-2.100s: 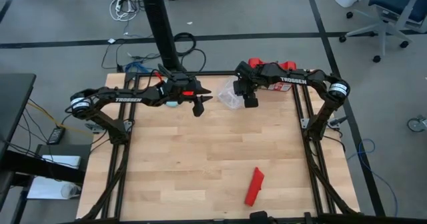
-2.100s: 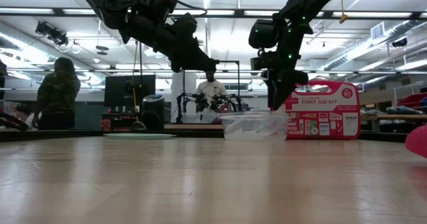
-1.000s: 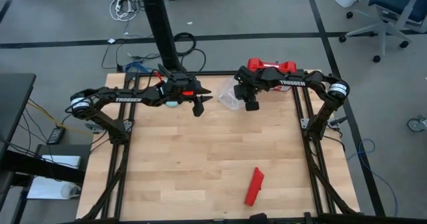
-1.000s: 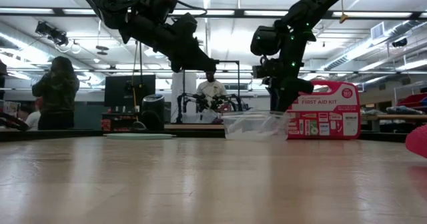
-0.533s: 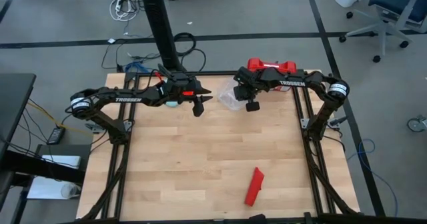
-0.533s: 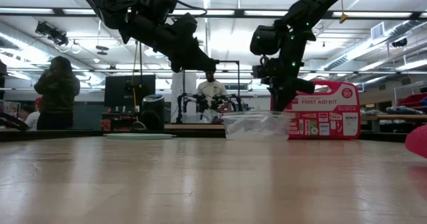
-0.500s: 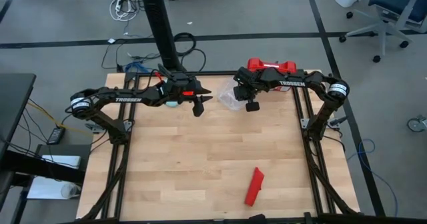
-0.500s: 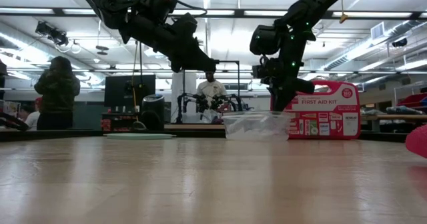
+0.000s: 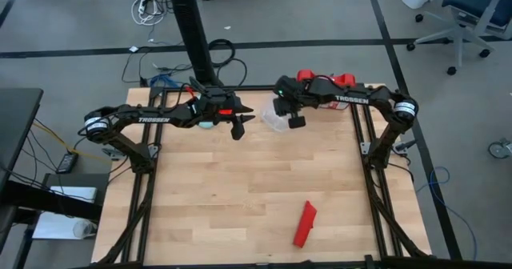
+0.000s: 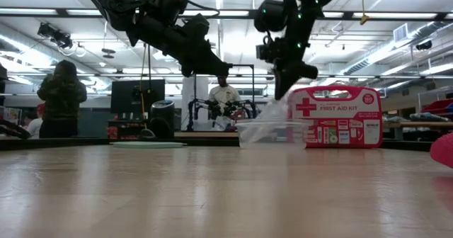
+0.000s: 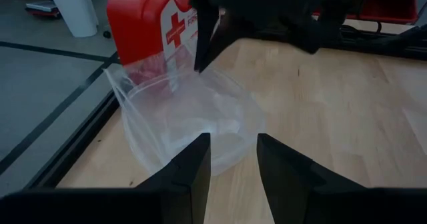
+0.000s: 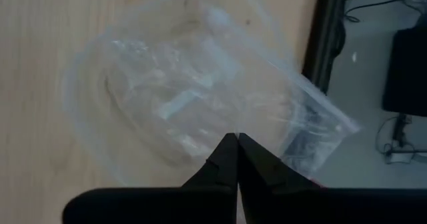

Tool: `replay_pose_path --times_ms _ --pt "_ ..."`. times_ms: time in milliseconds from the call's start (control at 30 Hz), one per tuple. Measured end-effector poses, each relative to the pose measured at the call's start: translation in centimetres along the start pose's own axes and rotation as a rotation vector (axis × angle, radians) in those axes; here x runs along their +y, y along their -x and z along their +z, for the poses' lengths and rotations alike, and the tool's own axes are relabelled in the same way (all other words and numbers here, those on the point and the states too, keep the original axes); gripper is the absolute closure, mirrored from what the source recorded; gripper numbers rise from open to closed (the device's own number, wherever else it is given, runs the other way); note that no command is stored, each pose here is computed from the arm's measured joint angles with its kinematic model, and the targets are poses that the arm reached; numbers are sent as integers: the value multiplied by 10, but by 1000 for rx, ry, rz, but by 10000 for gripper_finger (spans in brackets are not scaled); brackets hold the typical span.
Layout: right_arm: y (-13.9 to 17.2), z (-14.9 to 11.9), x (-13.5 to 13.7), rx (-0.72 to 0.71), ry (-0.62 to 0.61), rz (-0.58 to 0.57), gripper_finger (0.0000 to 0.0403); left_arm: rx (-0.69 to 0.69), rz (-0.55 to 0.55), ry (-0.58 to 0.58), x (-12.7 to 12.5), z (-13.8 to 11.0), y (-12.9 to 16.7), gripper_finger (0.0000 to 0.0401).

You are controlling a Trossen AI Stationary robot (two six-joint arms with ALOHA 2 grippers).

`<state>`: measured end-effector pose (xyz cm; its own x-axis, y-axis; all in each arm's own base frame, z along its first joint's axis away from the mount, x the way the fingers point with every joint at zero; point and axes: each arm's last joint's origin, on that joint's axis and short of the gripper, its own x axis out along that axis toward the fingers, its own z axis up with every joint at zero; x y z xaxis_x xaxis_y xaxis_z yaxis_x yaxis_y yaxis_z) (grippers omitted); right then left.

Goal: Roll bandage
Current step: Open the transparent zip bag

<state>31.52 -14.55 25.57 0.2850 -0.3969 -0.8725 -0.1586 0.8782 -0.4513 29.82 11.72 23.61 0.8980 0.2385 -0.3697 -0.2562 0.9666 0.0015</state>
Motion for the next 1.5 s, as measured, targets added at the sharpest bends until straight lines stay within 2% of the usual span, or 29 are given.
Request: replay_pose_path --times_ms 200,433,700,1033,1333,1500 --pt "28 16 -9 -36 -43 -30 402 -26 1 4 0 6 6 274" --pt "74 36 -12 -93 -118 -52 403 -108 -2 -5 -4 29 39 274" --pt "120 55 4 -155 -160 -25 403 -110 -6 18 -6 39 66 274" --pt "146 79 60 -232 -252 86 403 -13 -75 102 -14 29 64 274" --pt "133 87 116 -200 -285 119 403 129 -125 126 -30 16 64 274" --pt "116 87 148 -193 -277 143 403 151 -184 109 -48 15 64 274"
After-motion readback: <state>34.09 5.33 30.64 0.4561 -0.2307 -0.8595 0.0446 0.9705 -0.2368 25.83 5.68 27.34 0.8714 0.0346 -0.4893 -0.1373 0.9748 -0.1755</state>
